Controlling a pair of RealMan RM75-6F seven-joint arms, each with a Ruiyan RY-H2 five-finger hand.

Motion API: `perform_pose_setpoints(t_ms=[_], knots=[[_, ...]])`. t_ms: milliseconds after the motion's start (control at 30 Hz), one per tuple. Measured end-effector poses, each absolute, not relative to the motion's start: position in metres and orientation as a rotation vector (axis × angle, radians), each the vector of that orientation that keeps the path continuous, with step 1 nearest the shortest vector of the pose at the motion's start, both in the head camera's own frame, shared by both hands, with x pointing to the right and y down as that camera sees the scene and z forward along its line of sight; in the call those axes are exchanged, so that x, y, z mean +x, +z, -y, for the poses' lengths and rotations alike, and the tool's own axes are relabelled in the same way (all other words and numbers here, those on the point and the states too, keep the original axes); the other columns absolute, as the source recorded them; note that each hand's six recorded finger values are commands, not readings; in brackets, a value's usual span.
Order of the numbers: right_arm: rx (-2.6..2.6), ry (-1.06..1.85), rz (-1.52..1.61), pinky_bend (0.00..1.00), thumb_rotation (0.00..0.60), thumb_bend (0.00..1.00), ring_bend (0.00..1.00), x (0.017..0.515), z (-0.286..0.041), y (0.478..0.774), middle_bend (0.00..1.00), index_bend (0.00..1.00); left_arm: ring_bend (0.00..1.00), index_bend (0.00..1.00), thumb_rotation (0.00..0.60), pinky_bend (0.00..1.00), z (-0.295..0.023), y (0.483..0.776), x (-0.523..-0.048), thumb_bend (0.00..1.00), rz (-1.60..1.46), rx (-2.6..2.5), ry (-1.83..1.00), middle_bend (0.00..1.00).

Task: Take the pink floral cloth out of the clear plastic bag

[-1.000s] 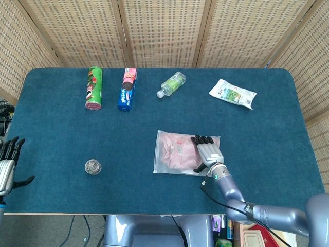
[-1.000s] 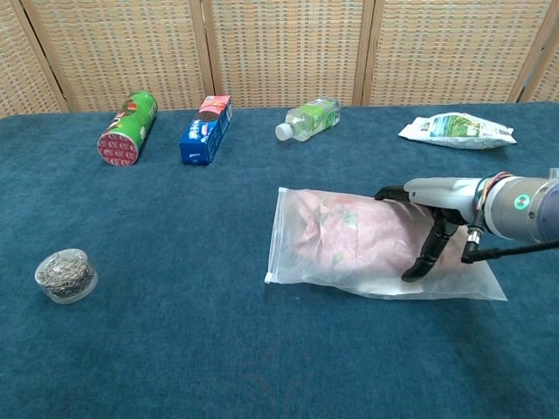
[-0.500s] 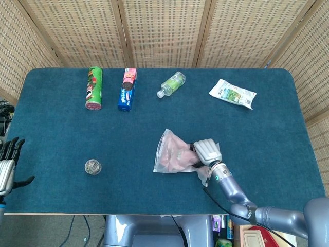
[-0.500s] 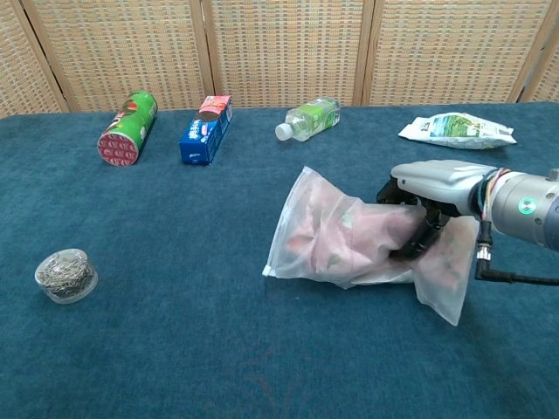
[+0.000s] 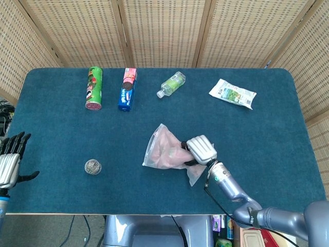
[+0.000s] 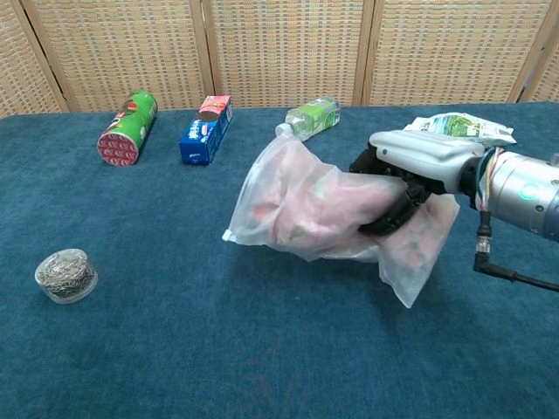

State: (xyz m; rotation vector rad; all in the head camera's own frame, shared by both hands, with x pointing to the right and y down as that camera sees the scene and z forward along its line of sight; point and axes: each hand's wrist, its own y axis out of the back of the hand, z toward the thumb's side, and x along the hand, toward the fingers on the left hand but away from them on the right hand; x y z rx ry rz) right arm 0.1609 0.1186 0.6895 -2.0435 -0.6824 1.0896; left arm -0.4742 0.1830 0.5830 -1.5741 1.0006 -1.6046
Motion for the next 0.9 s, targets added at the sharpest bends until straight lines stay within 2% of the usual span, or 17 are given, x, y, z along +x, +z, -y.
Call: perform_pose_setpoints(t_ms=[167,267,367,533,900], knots=[[-2.03,0.96,0.676,0.56,0.6,0.7,0.62,0.126,-0.099,0.68,0.68,0.62,0.0,0.02,0.6,0.0,-0.138,0.583,-0.442,0.1,-0.979,-1.697,-1.46,0.0],[-2.022,0.906,0.67,0.56,0.6,0.7,0.62,0.106,-0.095,0.677,0.68,0.62,0.0,0.11,0.6,0.0,-0.107,0.581,-0.419,0.1,-0.958,-1.758,-1.369,0.0],[-2.016,0.869,0.671,0.56,0.6,0.7,0.62,0.092,-0.092,0.674,0.69,0.62,0.0,0.19,0.6,0.0,-0.09,0.582,-0.402,0.1,-0.946,-1.814,-1.318,0.0],[-2.014,0.848,0.681,0.56,0.6,0.7,0.62,0.077,-0.089,0.673,0.69,0.62,0.0,0.28,0.6,0.0,-0.077,0.591,-0.381,0.1,-0.904,-1.89,-1.299,0.0],[-2.059,0.86,0.724,0.56,0.6,0.7,0.62,0.06,-0.089,0.676,0.69,0.62,0.0,0.3,0.6,0.0,-0.059,0.618,-0.307,0.1,-0.857,-2.071,-1.228,0.0]])
